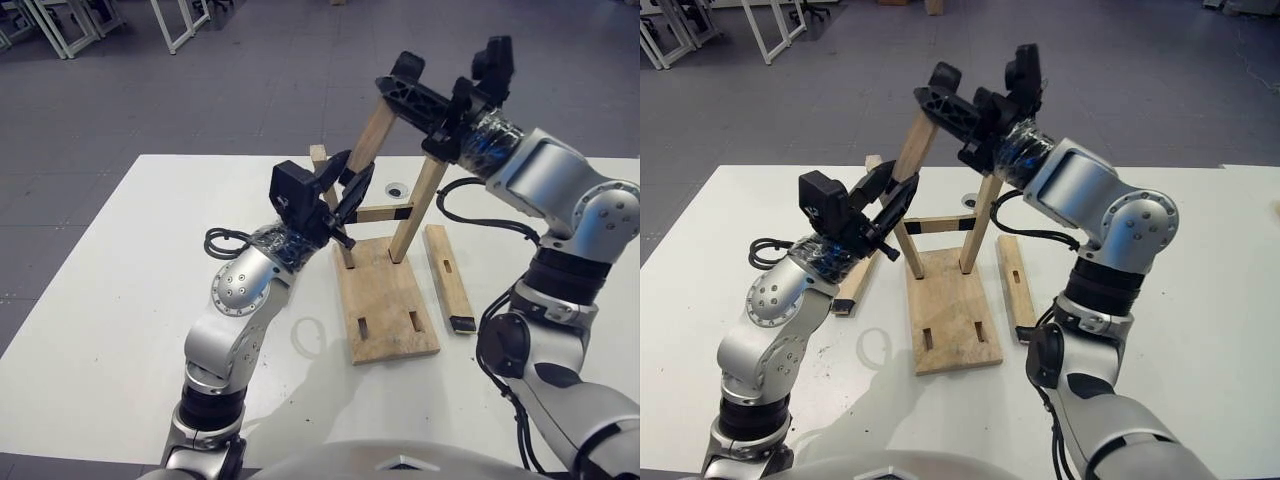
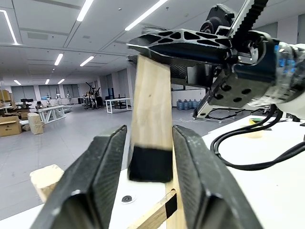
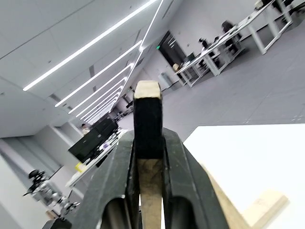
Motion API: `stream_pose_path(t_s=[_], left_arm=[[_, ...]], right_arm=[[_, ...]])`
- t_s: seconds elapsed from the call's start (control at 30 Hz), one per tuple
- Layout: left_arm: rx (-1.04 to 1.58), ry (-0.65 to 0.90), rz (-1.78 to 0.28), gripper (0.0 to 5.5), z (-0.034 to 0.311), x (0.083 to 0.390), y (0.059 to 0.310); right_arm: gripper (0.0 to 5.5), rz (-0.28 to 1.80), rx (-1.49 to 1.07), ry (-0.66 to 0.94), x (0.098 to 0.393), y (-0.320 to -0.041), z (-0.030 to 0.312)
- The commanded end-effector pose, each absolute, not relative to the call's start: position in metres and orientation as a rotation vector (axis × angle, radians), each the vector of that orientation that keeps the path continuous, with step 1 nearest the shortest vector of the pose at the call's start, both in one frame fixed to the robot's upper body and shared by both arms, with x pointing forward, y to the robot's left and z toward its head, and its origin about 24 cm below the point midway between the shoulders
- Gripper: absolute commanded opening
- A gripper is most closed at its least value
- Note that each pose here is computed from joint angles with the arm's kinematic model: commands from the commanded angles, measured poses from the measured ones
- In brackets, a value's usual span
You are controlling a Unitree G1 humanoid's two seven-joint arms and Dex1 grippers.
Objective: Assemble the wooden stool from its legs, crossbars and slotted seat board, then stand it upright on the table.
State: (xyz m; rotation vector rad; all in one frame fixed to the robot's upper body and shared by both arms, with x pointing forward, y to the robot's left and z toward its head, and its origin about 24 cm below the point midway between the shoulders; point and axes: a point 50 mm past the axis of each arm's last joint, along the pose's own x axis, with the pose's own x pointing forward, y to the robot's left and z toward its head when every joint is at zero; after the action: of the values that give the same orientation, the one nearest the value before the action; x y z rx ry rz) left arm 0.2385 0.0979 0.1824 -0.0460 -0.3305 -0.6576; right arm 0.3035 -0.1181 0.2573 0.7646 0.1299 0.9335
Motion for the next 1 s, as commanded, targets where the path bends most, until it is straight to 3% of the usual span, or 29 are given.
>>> stream_pose_path(t_s=[0.03,0.2,0.27,0.33,0.53,0.7,1.0], left_arm=[[-0.037,-0.301,-0.664,2.41,0.18,0.241,0.101],[-0.002,-0.175,-0.622,3.15,0.158,0.237,0.112],[-0.001,-0.121,-0.541,3.57,0.148,0.236,0.118],[-0.007,-0.087,-0.481,3.62,0.14,0.236,0.118],[-0.004,-0.038,-0.39,3.62,0.128,0.237,0.119],[0.023,0.076,-0.286,3.62,0.108,0.237,0.13],[0.039,0.079,-0.274,3.62,0.108,0.238,0.13]], right_arm=[[0.4,0.872,0.74,0.1,0.301,-0.13,0.256],[0.4,0.723,0.558,0.033,0.271,-0.175,0.253],[0.4,0.565,0.41,0.052,0.255,-0.188,0.234],[0.4,0.364,0.295,0.082,0.246,-0.196,0.202],[0.4,0.19,0.215,0.117,0.254,-0.186,0.132],[0.4,0.177,0.148,0.096,0.27,-0.185,0.111],[0.4,0.153,0.124,0.128,0.269,-0.186,0.086]])
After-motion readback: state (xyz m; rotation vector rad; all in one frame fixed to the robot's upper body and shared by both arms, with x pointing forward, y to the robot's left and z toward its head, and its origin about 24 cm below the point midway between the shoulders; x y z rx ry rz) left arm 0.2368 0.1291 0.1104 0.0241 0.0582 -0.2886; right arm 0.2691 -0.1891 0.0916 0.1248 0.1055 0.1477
